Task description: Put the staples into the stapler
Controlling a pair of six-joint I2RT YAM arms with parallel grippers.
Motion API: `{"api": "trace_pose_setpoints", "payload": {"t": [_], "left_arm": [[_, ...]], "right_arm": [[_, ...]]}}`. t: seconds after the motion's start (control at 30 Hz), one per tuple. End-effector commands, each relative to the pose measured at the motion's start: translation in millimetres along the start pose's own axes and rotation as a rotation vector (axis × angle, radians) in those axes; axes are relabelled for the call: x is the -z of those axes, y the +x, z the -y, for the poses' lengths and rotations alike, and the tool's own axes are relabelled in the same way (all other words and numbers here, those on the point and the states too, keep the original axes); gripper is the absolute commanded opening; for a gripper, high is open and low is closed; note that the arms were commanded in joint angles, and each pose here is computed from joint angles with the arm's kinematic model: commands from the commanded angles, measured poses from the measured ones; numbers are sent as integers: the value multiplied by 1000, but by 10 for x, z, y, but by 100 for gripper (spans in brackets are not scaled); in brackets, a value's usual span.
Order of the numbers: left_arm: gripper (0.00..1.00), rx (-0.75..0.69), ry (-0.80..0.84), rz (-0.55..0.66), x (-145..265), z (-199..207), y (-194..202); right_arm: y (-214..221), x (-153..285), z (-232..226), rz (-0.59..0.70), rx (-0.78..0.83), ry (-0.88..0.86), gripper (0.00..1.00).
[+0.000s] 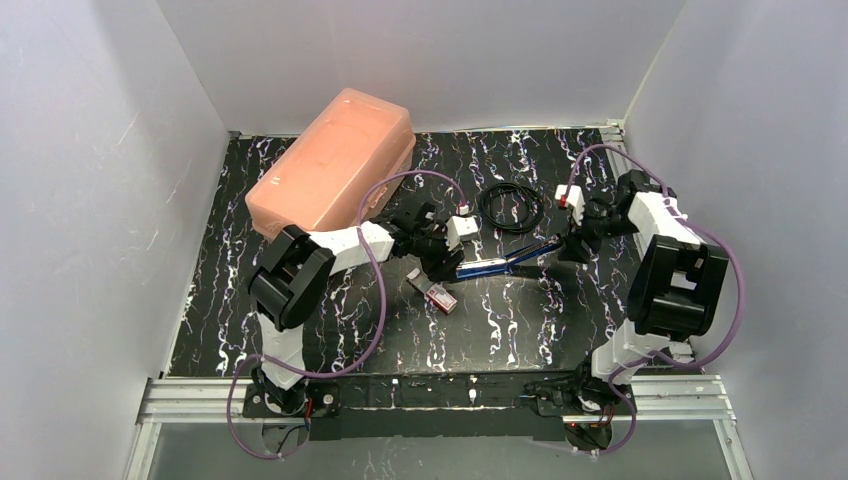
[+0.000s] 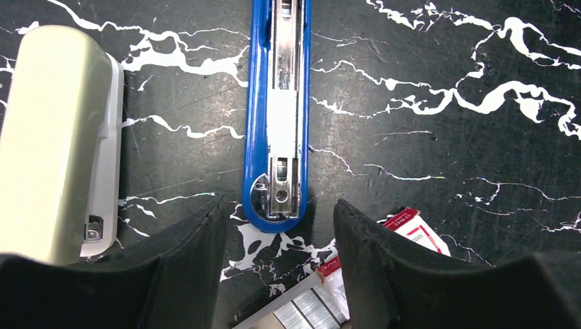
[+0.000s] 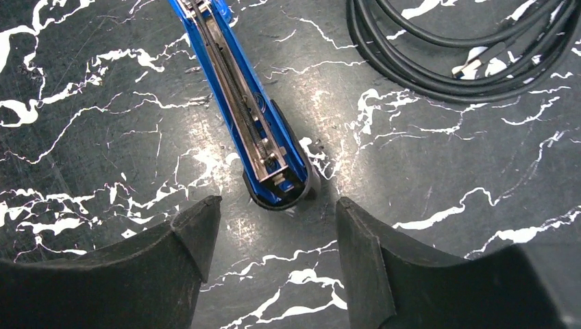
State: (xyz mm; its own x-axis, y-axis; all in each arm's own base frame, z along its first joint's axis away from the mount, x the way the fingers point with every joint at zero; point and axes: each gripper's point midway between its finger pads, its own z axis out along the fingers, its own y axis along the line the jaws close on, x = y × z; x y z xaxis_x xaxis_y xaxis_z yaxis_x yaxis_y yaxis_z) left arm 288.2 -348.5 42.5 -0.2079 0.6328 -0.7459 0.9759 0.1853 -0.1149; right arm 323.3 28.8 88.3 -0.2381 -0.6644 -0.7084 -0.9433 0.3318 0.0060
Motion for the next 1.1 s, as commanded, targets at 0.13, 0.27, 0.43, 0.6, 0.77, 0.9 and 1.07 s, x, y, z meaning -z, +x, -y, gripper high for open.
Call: {"api": "trace_pose_setpoints", "payload": {"t": [0.13, 0.27, 0.43, 0.6, 0.77, 0.9, 1.07], "left_arm": [[48, -17, -6, 30, -28, -57, -123], [39, -13, 4, 26, -48, -48, -104], [29, -13, 7, 17, -65, -34, -48], [0, 3, 13, 5, -78, -7, 18], [0, -12, -1, 27, -81, -20, 7], [0, -7, 0, 28, -82, -17, 6], [0, -9, -13, 22, -75, -33, 11]], "right_arm": [[-169, -108, 44, 40, 45, -19, 60], [-207, -143, 10, 33, 47, -31, 51], [-261, -155, -45, 21, 55, -43, 39], [-385, -136, -99, 14, 79, -50, 25], [-625, -73, -188, 42, 103, -49, 22], [-857, -65, -313, 75, 125, -51, 22], [-1109, -248, -535, 103, 144, -79, 21]]}}
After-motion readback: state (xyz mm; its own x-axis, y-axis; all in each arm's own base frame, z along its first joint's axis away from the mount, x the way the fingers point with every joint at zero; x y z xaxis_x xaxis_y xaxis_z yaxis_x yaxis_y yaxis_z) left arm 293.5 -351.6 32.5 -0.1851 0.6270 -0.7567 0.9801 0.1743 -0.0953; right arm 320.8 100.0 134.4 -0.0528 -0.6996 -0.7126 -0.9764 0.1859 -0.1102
